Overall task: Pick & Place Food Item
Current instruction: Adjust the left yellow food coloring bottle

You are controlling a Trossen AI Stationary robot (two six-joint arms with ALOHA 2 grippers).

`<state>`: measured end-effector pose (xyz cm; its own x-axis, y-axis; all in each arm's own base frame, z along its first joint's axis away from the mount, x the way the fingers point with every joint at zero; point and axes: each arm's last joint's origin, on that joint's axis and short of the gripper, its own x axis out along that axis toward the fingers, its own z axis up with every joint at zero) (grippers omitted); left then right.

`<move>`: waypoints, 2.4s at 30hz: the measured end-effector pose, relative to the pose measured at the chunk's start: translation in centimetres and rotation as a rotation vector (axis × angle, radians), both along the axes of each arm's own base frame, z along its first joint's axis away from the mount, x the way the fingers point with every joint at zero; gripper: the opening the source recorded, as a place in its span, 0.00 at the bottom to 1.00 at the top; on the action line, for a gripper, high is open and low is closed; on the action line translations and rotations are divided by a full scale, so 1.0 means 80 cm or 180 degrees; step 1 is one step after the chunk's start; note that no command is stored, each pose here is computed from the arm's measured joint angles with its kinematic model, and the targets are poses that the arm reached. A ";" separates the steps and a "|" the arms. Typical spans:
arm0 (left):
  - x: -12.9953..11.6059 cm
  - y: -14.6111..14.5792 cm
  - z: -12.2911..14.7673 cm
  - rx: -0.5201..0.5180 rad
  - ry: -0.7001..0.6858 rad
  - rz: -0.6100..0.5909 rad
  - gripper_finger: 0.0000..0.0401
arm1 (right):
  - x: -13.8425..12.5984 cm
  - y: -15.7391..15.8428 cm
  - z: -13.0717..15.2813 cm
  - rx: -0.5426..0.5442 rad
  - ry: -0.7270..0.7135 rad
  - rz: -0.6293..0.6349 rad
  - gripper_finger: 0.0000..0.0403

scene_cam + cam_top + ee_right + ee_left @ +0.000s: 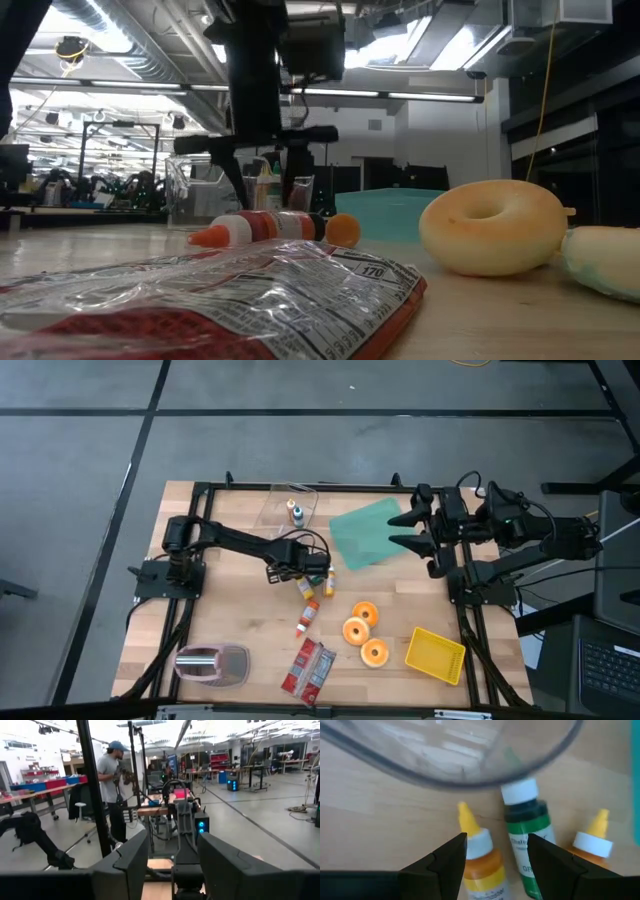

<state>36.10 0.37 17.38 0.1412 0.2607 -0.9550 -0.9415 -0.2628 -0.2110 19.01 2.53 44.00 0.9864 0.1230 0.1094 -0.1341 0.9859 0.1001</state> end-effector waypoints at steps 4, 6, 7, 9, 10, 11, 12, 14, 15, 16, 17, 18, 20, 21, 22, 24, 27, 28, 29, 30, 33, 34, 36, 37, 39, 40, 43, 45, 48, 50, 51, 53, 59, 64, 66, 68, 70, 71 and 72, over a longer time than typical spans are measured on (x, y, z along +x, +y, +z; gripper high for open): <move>0.000 -0.001 -0.010 -0.0075 0.0109 0.0015 0.51 | 0.000 0.000 -0.004 -0.0022 0.0097 0.0011 0.42; -0.002 -0.002 -0.009 -0.0083 0.0157 0.0012 0.51 | 0.000 0.000 -0.005 -0.0026 0.0128 0.0010 0.42; -0.002 -0.002 -0.009 -0.0084 0.0148 0.0018 0.51 | 0.000 0.000 -0.005 -0.0026 0.0133 0.0008 0.42; -0.005 -0.001 -0.009 -0.0082 0.0211 0.0039 0.51 | 0.000 0.000 -0.006 -0.0029 0.0144 0.0008 0.42; -0.006 -0.001 -0.009 -0.0083 0.0255 0.0037 0.51 | 0.000 0.000 -0.005 -0.0028 0.0143 0.0008 0.42; -0.007 -0.001 -0.009 -0.0085 0.0282 0.0037 0.51 | 0.000 0.000 -0.006 -0.0029 0.0145 0.0008 0.42; -0.007 -0.001 -0.009 -0.0085 0.0276 0.0037 0.51 | 0.000 0.000 -0.006 -0.0029 0.0149 0.0007 0.42; -0.007 -0.001 -0.009 -0.0093 0.0267 0.0025 0.51 | 0.000 0.000 -0.006 -0.0029 0.0149 0.0006 0.42; -0.005 -0.002 -0.009 -0.0105 0.0238 0.0014 0.51 | 0.000 0.000 -0.006 -0.0030 0.0154 0.0006 0.42; -0.005 -0.002 -0.009 -0.0110 0.0217 0.0012 0.51 | 0.000 0.000 -0.006 -0.0031 0.0158 0.0006 0.42; -0.004 -0.002 -0.009 -0.0112 0.0214 0.0010 0.51 | 0.000 0.000 -0.006 -0.0031 0.0156 0.0006 0.42; -0.005 -0.002 -0.009 -0.0113 0.0215 0.0011 0.51 | 0.000 0.000 -0.006 -0.0031 0.0156 0.0006 0.42; -0.005 -0.002 -0.010 -0.0115 0.0207 0.0017 0.51 | 0.000 0.000 -0.006 -0.0032 0.0157 0.0004 0.42; -0.005 -0.002 -0.011 -0.0135 0.0197 0.0023 0.51 | 0.000 0.000 -0.006 -0.0031 0.0156 0.0001 0.42; -0.005 -0.002 -0.013 -0.0157 0.0188 0.0024 0.51 | 0.000 -0.001 -0.006 -0.0031 0.0157 -0.0008 0.42; -0.005 -0.003 -0.020 -0.0214 0.0106 0.0033 0.51 | 0.001 -0.002 -0.006 -0.0030 0.0158 -0.0030 0.42; -0.003 -0.003 -0.027 -0.0246 -0.0133 0.0096 0.51 | 0.001 -0.004 -0.006 -0.0030 0.0159 -0.0055 0.42; -0.002 -0.003 -0.028 -0.0227 -0.0165 0.0118 0.50 | 0.001 -0.004 -0.006 -0.0030 0.0159 -0.0063 0.42; -0.003 -0.004 -0.029 -0.0216 -0.0165 0.0134 0.50 | 0.001 -0.005 -0.006 -0.0030 0.0162 -0.0070 0.42; -0.003 -0.005 -0.029 -0.0208 -0.0151 0.0146 0.50 | 0.001 -0.006 -0.006 -0.0030 0.0163 -0.0078 0.42; -0.004 -0.006 -0.030 -0.0233 -0.0143 0.0167 0.47 | 0.001 -0.008 -0.007 -0.0031 0.0179 -0.0107 0.42; -0.004 -0.006 -0.030 -0.0251 -0.0145 0.0167 0.46 | 0.002 -0.009 -0.007 -0.0031 0.0180 -0.0116 0.42; -0.003 -0.006 -0.030 -0.0293 -0.0174 0.0162 0.44 | 0.002 -0.011 -0.007 -0.0031 0.0185 -0.0143 0.42; -0.001 -0.007 -0.029 -0.0313 -0.0207 0.0153 0.44 | 0.002 -0.012 -0.007 -0.0030 0.0186 -0.0156 0.42; 0.000 -0.009 -0.030 -0.0346 -0.0232 0.0140 0.43 | 0.002 -0.014 -0.007 -0.0031 0.0186 -0.0185 0.42; 0.000 -0.010 -0.032 -0.0366 -0.0220 0.0137 0.43 | 0.002 -0.015 -0.007 -0.0030 0.0186 -0.0200 0.42; -0.001 -0.011 -0.034 -0.0425 -0.0185 0.0111 0.43 | 0.002 -0.018 -0.007 -0.0030 0.0186 -0.0237 0.42; -0.001 -0.011 -0.034 -0.0418 -0.0177 0.0084 0.43 | 0.002 -0.020 -0.007 -0.0029 0.0186 -0.0265 0.42; -0.001 -0.010 -0.032 -0.0374 -0.0178 0.0057 0.43 | 0.003 -0.023 -0.007 -0.0028 0.0186 -0.0298 0.42; -0.001 -0.010 -0.032 -0.0368 -0.0171 0.0031 0.43 | 0.003 -0.024 -0.007 -0.0028 0.0186 -0.0313 0.42; -0.001 -0.010 -0.032 -0.0371 -0.0172 0.0028 0.43 | 0.003 -0.024 -0.007 -0.0029 0.0186 -0.0316 0.42; -0.001 -0.010 -0.033 -0.0375 -0.0170 0.0025 0.43 | 0.003 -0.025 -0.007 -0.0028 0.0186 -0.0322 0.42; 0.003 -0.011 -0.032 -0.0431 -0.0253 -0.0070 0.43 | 0.003 -0.025 -0.007 -0.0028 0.0185 -0.0324 0.42; 0.003 -0.011 -0.028 -0.0431 -0.0267 -0.0126 0.43 | 0.003 -0.025 -0.007 -0.0028 0.0179 -0.0326 0.42; 0.005 -0.011 -0.023 -0.0428 -0.0241 -0.0192 0.43 | 0.003 -0.025 -0.006 -0.0026 0.0149 -0.0326 0.42; 0.007 -0.011 -0.019 -0.0412 -0.0218 -0.0259 0.43 | 0.003 -0.025 -0.005 -0.0024 0.0122 -0.0327 0.42; 0.009 -0.009 -0.015 -0.0392 -0.0231 -0.0285 0.43 | 0.003 -0.025 -0.004 -0.0023 0.0101 -0.0327 0.42; 0.009 -0.008 -0.014 -0.0374 -0.0210 -0.0292 0.43 | 0.003 -0.025 -0.003 -0.0022 0.0082 -0.0327 0.42; 0.009 -0.006 -0.013 -0.0357 -0.0194 -0.0298 0.43 | 0.003 -0.025 -0.002 -0.0021 0.0062 -0.0327 0.42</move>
